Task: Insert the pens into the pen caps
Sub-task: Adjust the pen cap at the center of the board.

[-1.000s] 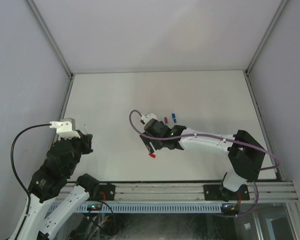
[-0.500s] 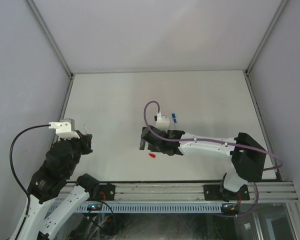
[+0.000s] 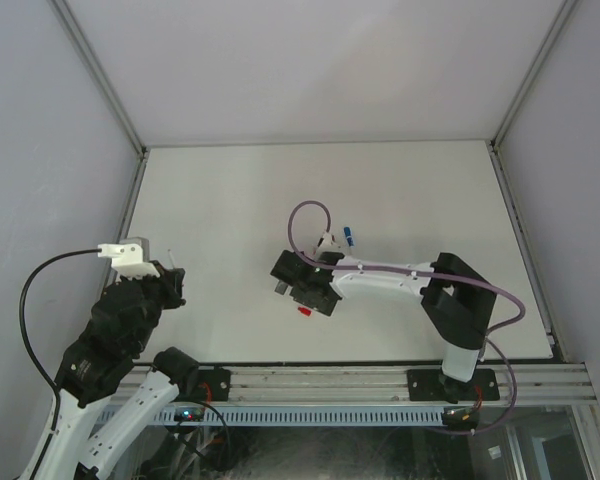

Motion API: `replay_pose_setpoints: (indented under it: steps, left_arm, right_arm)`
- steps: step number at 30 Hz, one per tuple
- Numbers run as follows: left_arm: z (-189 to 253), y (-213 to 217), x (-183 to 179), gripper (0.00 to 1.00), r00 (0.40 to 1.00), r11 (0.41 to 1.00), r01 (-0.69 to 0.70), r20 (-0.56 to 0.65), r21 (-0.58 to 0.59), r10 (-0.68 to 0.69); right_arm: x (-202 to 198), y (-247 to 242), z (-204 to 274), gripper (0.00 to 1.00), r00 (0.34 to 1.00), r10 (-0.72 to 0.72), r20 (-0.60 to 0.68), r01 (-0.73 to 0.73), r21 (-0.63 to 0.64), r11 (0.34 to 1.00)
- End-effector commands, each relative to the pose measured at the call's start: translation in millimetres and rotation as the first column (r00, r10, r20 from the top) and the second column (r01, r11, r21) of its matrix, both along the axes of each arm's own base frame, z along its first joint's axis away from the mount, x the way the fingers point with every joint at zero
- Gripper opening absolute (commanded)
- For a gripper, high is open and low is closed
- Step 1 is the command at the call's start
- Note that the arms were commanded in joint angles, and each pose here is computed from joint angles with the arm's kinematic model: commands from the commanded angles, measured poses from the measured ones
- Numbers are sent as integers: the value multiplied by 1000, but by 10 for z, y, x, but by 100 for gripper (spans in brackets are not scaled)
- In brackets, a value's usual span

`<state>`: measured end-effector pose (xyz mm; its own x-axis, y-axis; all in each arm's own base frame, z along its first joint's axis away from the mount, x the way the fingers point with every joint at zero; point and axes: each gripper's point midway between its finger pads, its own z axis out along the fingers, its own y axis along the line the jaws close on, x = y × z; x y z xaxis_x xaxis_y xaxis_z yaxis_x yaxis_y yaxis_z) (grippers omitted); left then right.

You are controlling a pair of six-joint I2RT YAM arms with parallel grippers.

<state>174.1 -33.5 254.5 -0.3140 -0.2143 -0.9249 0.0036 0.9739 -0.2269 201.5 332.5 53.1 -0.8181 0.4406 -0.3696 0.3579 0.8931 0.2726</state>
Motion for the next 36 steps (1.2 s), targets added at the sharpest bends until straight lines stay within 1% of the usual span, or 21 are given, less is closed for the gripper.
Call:
replay_pose_setpoints:
  steps: [1,9,19,25,32,36]
  left_arm:
    - [118,-31,31,0,999,1000,14,44,-14,-14]
    - [115,-33,29,0,999,1000,15,44,-15,-15]
    - [115,-36,33,0,999,1000,16,44,-14,-16]
    - [115,-32,32,0,999,1000,15,45,-13,-15]
    - [119,-20,28,0,999,1000,9,47,-15,-9]
    - [118,-20,28,0,999,1000,10,47,-14,-9]
  right_arm:
    - [41,115,100,94,997,-60,-51,62,24,998]
    - [52,88,-21,92,990,-96,-102,92,-36,995]
    - [-12,96,-156,84,984,-97,-147,86,-81,993]
    - [-64,71,-205,79,982,-105,-154,89,-105,990]
    - [-81,72,-267,66,980,-99,-172,80,-114,990]
    - [-78,76,-293,63,979,-98,-177,78,-115,990]
